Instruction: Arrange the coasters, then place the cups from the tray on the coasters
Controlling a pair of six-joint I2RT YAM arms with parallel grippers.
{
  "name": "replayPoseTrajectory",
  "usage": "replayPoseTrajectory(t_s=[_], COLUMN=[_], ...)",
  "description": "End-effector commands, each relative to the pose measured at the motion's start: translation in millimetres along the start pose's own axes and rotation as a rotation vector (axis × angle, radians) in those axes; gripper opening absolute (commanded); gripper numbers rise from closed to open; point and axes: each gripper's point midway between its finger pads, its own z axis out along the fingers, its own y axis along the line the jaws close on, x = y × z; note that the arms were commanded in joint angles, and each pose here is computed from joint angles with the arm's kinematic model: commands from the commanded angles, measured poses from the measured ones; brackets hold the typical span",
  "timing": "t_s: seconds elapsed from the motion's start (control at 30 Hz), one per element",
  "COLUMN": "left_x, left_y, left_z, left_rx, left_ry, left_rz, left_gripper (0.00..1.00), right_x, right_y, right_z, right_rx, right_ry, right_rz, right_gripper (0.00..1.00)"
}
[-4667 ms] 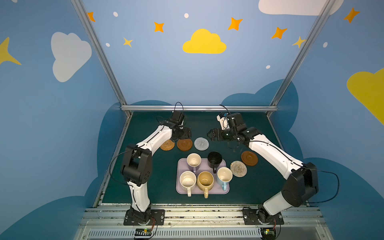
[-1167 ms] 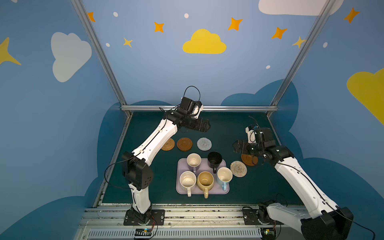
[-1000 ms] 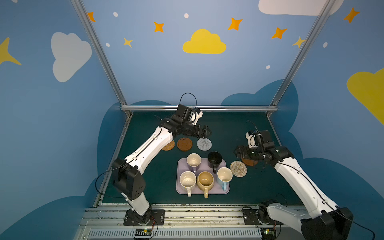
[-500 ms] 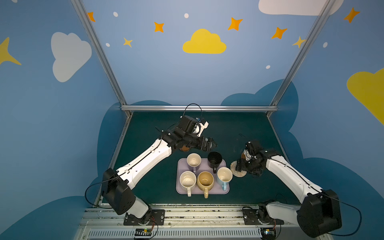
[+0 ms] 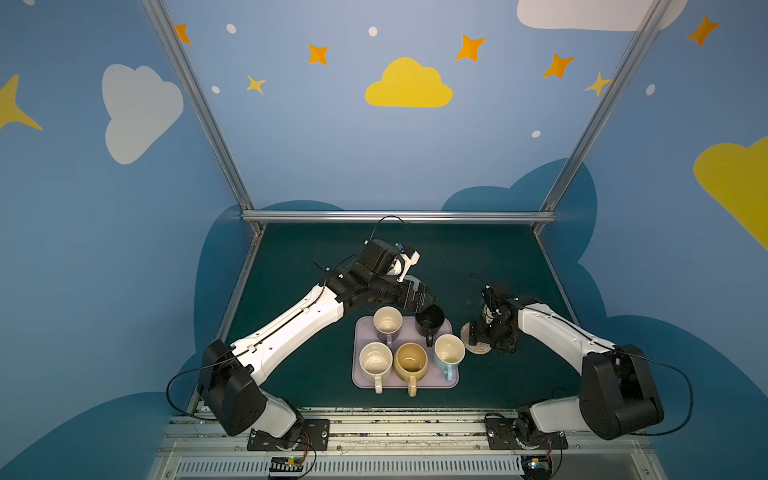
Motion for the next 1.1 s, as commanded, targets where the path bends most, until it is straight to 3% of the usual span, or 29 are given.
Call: replayPoseTrajectory(t_s=[0.0,0.17,0.47,0.87,1.07], left_x=[0.7,4.6,13.3,8.3,4.9], left_y=[-6.5,-23.5,-29.0,-17.1,-13.0], left_z=[-0.2,9.8,20.7,9.7,4.5], left_rx=[0.021,0.081,0.080,0.004,0.031], left_ry=[-0.002,0.037,0.075,0.026,-0.012], left_rz=[0.028,0.077,0.106,0.100,0.058], left_gripper=[1.00,1.00,1.00,1.00,1.00], right_x=[-7.0,-9.5,-5.8,-20.6,-42.9], right_y=[0.6,4.8,2.1,12.3,19.7], right_z=[5.1,11.7,28.5,35.1,30.5], right_rx=[0.009,-0.007,0.016,0.033,0.052], right_ry=[-0.019,-0.009,0.029,0.072,0.055], right_rz=[0.002,0.010,0.021,-0.013,-0.038], right_gripper=[0.81,0.75,0.75,0.71,0.69])
